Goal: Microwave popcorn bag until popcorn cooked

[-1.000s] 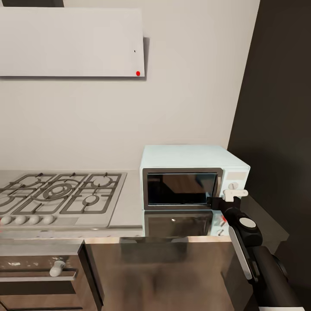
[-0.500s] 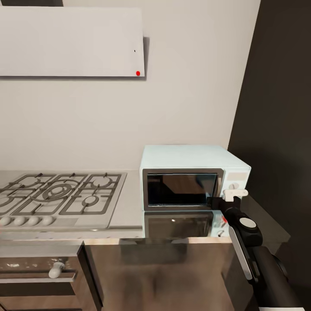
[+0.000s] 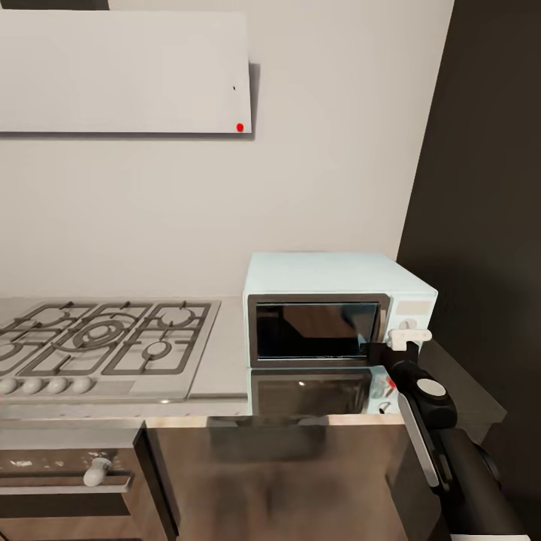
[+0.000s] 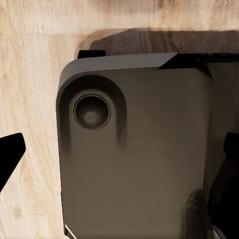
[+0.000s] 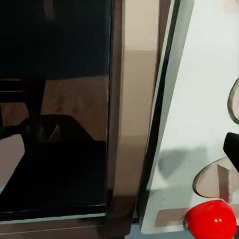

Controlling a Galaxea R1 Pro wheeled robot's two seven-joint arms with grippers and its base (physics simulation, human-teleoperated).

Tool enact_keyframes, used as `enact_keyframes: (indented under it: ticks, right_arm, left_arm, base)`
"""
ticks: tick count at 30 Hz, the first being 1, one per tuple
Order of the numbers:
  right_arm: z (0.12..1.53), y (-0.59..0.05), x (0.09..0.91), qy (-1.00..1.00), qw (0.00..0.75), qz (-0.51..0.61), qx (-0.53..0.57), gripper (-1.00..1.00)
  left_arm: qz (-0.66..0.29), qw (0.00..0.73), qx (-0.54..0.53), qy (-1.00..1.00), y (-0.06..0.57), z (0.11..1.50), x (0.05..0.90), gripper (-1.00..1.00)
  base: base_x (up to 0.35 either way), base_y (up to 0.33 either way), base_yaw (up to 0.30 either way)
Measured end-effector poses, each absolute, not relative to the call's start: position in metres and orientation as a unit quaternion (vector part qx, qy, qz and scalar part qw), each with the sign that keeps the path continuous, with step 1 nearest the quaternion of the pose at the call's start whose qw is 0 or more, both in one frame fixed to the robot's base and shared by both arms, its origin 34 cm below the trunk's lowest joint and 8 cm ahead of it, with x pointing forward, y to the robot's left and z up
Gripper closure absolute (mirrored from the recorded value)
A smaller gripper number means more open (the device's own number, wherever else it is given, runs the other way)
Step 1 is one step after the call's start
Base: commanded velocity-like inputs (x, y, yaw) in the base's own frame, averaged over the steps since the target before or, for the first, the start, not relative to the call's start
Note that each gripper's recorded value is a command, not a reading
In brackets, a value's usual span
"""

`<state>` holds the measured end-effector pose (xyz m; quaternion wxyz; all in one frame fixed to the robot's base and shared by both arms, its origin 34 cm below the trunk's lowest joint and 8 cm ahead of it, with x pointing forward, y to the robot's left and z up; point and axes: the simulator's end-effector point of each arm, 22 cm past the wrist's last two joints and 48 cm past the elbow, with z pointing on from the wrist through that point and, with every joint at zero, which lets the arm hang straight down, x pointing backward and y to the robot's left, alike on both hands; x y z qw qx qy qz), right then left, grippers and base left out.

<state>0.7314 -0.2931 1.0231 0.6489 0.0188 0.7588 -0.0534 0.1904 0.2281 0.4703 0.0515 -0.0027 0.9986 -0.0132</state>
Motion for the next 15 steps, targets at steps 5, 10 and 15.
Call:
enact_keyframes:
  ticks: [5,10,15]
  right_arm:
    - [1.023,-0.293,0.721,0.758,0.650,-0.053,0.020,-1.00]
    - [1.023,-0.293,0.720,0.757,0.651,-0.054,0.018,-1.00]
    - [1.023,-0.290,0.721,0.757,0.651,-0.046,0.019,1.00]
  left_arm:
    - [-0.013,0.052,-0.003,0.999,0.228,0.470,0.190,-1.00]
    - [-0.013,0.052,-0.003,0.999,0.228,0.470,0.190,-1.00]
    - [-0.013,0.052,-0.003,0.999,0.228,0.470,0.190,-1.00]
  base:
    - [0.124,0.000,0.000]
    - [0.009,0.000,0.000]
    - [0.000,0.000,0.000]
